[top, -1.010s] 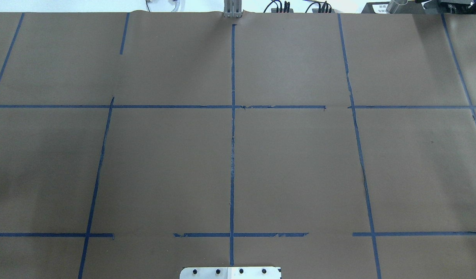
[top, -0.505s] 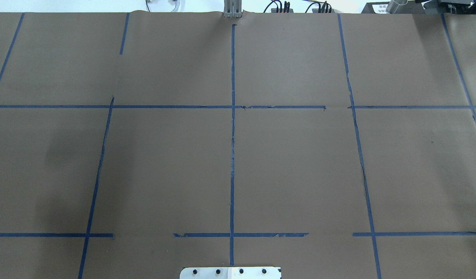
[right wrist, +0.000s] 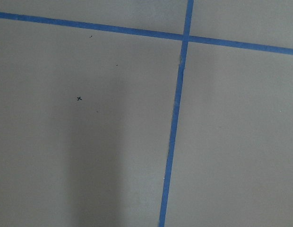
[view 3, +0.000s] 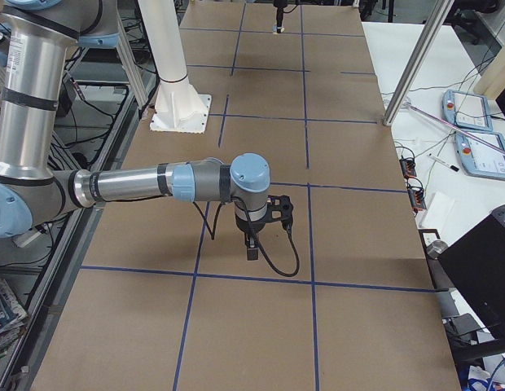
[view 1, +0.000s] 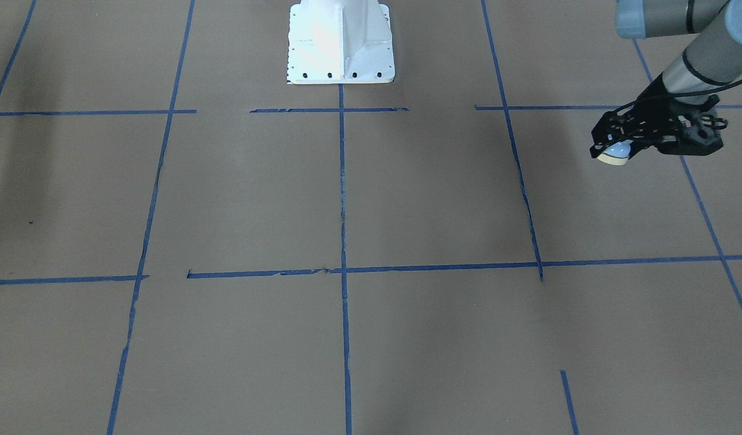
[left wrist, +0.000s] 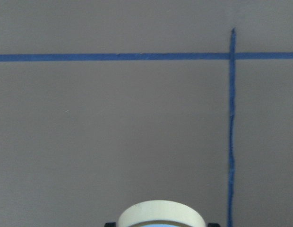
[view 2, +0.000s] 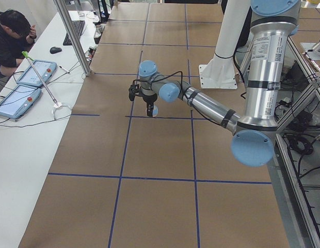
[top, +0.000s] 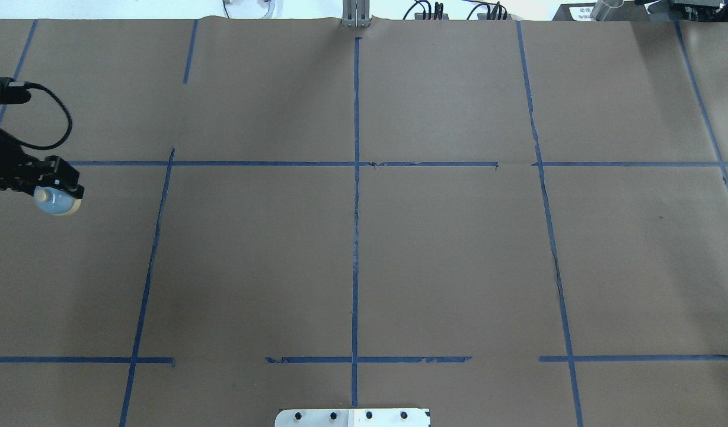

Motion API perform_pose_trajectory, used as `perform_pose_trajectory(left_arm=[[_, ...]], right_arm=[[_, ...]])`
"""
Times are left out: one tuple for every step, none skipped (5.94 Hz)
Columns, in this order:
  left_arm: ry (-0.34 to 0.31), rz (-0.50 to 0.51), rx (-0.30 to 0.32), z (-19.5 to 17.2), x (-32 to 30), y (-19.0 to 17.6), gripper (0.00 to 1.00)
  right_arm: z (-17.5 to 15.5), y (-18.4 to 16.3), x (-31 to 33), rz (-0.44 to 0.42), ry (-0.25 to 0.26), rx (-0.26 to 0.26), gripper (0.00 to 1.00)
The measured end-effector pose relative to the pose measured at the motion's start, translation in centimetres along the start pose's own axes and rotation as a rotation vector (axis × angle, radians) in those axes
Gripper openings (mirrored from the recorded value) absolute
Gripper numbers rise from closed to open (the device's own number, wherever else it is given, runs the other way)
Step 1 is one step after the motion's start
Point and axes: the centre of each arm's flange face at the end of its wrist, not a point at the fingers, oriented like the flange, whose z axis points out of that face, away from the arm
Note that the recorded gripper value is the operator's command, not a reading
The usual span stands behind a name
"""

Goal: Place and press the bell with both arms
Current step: 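Carry the blue bell with the left gripper to the table center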

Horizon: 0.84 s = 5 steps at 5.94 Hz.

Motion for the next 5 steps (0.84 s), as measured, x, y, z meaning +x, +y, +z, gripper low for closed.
perform_pose_trajectory(left_arm=[[-0.013, -0.025, -0.023, 1.2, 8.1, -0.8, 0.0], [-0.028, -0.075, -0.028, 3.0, 15.5, -1.5, 0.0], [-0.046, -0.131, -0.026, 5.3, 22.2, -2.4, 0.0], [-0.068, -0.181, -0.011, 7.6, 28.3, -3.4, 0.0], [-0.084, -0.219, 0.01, 9.9, 33.1, -3.9, 0.0]], right_arm=[[0.0, 0.0, 0.0, 0.0, -0.001, -0.001, 1.0], [0.1, 0.0, 0.0, 0.0, -0.002, -0.001, 1.0], [0.1, -0.1, 0.0, 0.0, -0.005, -0.002, 1.0], [0.1, -0.1, 0.0, 0.002, -0.008, -0.002, 1.0], [0.1, -0.1, 0.0, 0.002, -0.009, -0.002, 1.0]])
